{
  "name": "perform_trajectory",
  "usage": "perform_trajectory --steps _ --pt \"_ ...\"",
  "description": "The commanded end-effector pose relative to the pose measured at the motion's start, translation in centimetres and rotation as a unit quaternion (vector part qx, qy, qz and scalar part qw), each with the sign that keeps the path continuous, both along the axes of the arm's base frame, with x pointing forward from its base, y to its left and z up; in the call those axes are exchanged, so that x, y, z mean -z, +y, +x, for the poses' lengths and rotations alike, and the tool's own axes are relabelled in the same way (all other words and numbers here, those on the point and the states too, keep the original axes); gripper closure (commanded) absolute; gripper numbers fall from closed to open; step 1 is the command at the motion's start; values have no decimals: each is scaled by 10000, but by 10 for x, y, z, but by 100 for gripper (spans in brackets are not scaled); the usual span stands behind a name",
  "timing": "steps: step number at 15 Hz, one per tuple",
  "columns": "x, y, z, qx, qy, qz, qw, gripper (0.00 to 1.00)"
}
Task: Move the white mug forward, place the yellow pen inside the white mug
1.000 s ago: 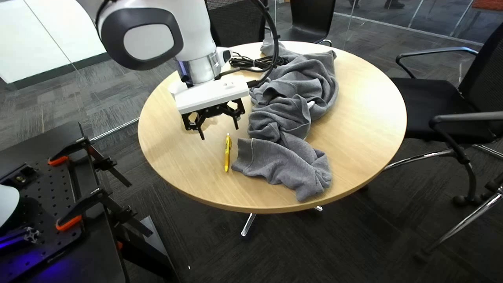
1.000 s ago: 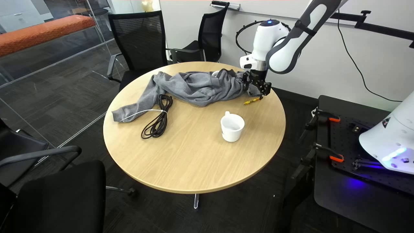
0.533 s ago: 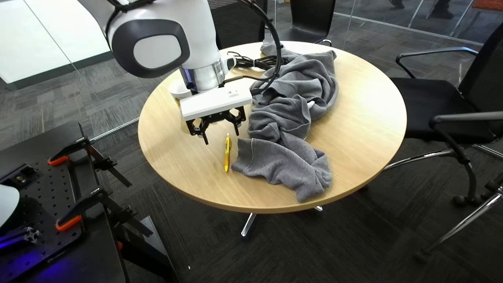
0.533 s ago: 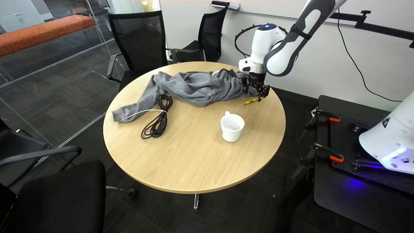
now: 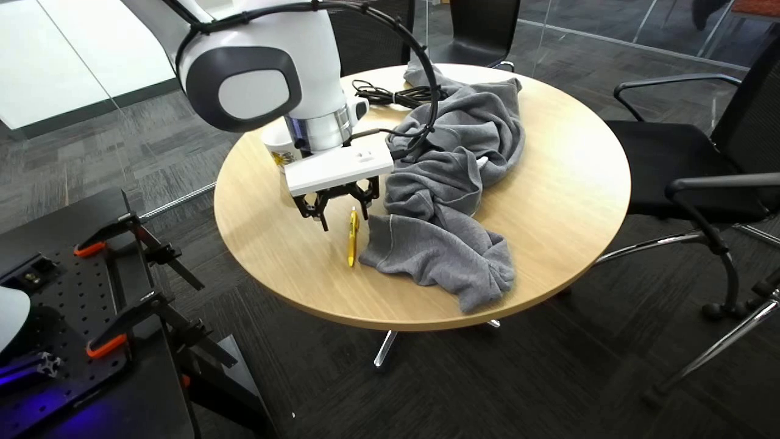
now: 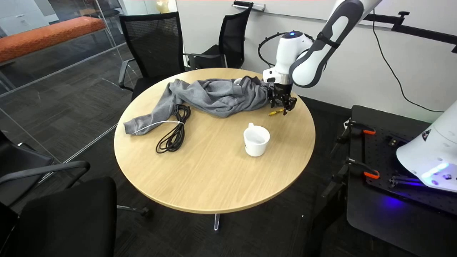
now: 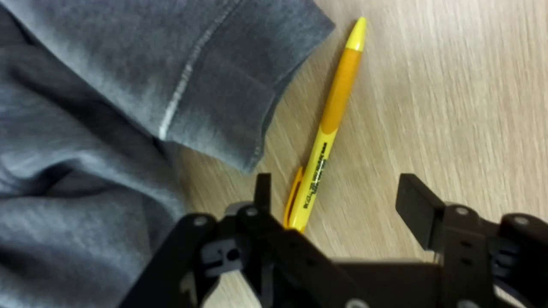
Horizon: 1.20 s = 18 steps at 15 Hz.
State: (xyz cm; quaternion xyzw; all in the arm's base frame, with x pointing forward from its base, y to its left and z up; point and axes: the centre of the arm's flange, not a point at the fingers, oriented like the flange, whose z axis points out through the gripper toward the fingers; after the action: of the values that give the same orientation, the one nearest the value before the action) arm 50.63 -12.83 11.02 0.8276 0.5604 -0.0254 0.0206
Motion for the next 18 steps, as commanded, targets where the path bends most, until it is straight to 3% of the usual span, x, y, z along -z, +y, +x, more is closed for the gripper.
perform_trajectory --steps 1,6,9,10,12,13,16,18 --pt "2 -2 6 -7 -15 23 10000 55" --pt "4 -4 6 -1 6 39 10000 95" --pt "5 -5 8 10 18 37 10000 100" --pt "4 -6 10 12 22 34 10000 98" --pt "5 -7 11 22 51 29 10000 82" --pt "6 -7 11 27 62 26 10000 80" --pt "8 -7 10 25 105 21 9999 55" --pt "11 -8 10 31 136 27 9999 53"
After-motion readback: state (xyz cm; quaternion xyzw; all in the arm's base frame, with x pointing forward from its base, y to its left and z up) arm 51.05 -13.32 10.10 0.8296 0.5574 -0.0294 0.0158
